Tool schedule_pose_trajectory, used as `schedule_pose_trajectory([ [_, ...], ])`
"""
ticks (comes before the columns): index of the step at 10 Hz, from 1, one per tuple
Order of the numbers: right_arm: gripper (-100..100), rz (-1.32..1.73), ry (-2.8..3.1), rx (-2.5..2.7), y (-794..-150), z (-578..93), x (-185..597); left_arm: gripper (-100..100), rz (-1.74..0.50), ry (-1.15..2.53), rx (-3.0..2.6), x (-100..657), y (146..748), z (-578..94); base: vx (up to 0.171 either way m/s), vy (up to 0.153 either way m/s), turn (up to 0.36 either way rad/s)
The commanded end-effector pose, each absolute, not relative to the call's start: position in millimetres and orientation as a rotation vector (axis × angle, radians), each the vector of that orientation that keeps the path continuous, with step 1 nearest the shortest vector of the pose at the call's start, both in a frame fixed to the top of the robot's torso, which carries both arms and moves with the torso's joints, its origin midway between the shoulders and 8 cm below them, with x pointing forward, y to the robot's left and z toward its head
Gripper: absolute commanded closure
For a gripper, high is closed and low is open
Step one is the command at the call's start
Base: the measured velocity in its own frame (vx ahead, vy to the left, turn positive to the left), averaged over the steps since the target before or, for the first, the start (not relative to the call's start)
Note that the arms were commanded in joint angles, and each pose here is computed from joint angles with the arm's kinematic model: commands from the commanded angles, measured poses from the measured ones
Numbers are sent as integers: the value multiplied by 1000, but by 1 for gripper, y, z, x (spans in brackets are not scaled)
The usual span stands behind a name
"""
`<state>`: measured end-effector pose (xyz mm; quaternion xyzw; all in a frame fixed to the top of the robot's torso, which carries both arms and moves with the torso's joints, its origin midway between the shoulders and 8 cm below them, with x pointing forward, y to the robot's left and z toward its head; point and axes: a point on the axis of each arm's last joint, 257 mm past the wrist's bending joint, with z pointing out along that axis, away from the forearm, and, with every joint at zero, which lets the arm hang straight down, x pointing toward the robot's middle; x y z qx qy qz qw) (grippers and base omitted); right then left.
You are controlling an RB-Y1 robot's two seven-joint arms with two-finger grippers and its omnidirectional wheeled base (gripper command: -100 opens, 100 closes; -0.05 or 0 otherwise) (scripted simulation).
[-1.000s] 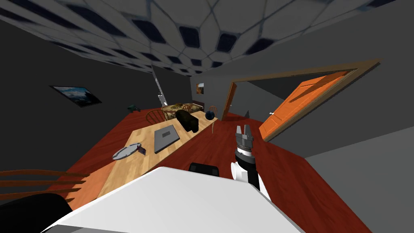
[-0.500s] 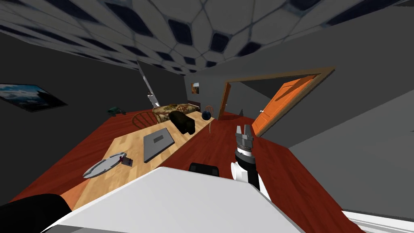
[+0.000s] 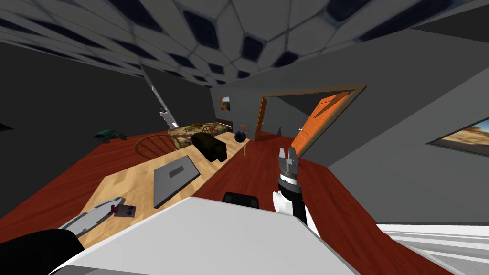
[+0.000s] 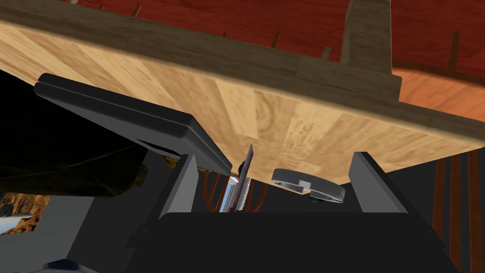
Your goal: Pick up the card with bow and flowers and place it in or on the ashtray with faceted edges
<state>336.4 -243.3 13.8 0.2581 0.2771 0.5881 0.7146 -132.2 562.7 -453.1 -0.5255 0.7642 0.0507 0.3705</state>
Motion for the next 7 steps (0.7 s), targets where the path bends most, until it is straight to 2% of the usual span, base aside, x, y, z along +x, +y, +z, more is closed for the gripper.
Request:
schedule_pose_trajectory([
  [1, 0, 1303, 614, 572, -243, 14, 336, -100, 171, 1993, -1372, -155, 569, -455, 72, 47, -269],
  [3, 0, 1303, 614, 572, -243, 14, 336, -100, 180, 1996, -1384, -161, 569, -456, 40, 28, -47],
  [4, 0, 1303, 614, 572, -243, 14, 336, -100, 212, 2022, -1401, -179, 573, -457, 45, 17, -199],
  [7, 0, 1303, 614, 572, -243, 14, 336, -100, 314, 2096, -1469, -238, 582, -456, 111, 89, -346],
])
